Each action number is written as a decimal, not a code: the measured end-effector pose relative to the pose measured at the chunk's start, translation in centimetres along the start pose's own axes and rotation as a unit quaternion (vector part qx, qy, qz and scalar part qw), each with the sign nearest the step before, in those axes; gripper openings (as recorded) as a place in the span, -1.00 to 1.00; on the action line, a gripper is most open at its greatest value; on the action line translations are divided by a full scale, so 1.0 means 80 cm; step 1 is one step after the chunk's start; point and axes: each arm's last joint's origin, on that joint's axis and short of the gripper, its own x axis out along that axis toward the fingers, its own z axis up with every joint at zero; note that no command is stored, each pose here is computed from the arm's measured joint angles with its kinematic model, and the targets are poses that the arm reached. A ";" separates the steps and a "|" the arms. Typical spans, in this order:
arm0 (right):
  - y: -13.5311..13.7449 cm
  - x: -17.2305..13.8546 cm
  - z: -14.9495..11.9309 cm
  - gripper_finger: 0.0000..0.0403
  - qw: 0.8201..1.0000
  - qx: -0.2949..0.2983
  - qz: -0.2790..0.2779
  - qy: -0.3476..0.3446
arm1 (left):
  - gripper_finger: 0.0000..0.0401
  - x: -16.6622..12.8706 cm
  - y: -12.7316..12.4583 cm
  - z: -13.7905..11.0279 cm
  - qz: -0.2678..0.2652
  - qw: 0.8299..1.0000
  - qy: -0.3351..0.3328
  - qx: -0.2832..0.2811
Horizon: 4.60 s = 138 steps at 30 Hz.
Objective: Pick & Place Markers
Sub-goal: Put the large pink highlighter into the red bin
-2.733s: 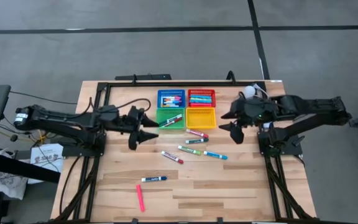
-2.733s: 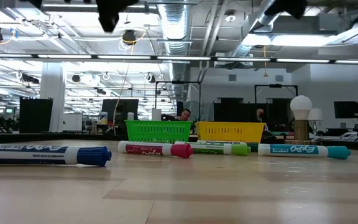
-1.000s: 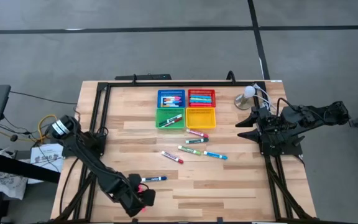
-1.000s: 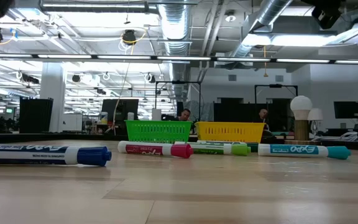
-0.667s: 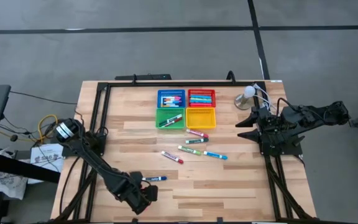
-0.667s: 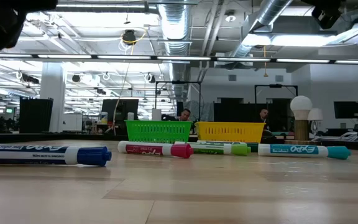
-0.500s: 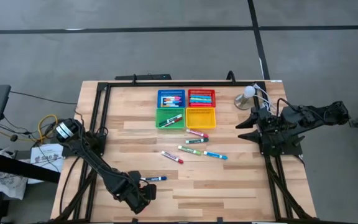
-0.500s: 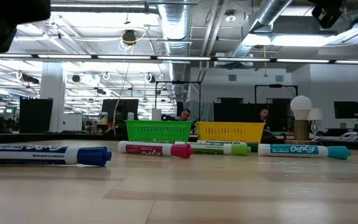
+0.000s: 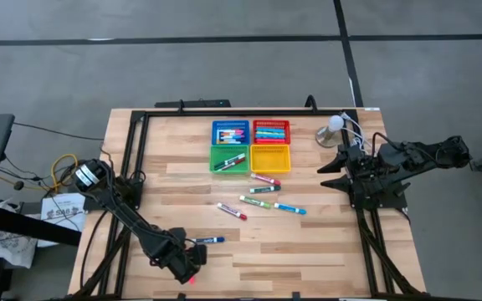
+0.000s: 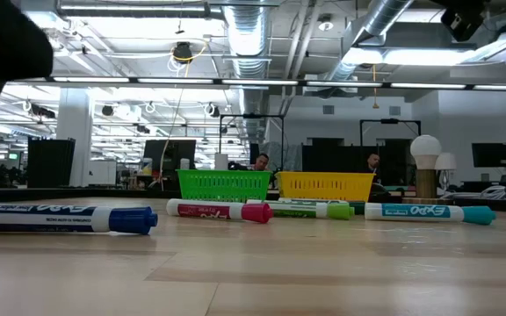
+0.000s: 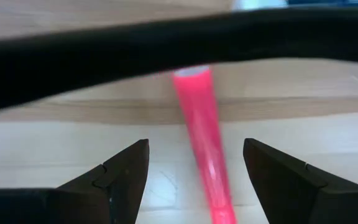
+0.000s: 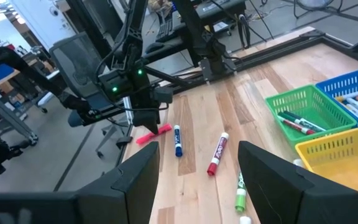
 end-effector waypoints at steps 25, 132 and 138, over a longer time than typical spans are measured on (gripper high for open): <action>-0.001 0.000 -0.001 0.04 1.000 -0.013 -0.006 0.002 | 0.30 0.024 0.001 0.002 0.019 1.000 0.005 0.000; -0.121 0.286 0.067 0.32 0.988 0.144 -0.017 -0.050 | -0.60 -0.222 -0.116 0.320 -0.443 0.822 -0.261 0.244; -0.124 0.297 0.076 0.30 0.989 0.136 -0.019 -0.050 | -0.60 -0.221 -0.116 0.320 -0.443 0.822 -0.260 0.247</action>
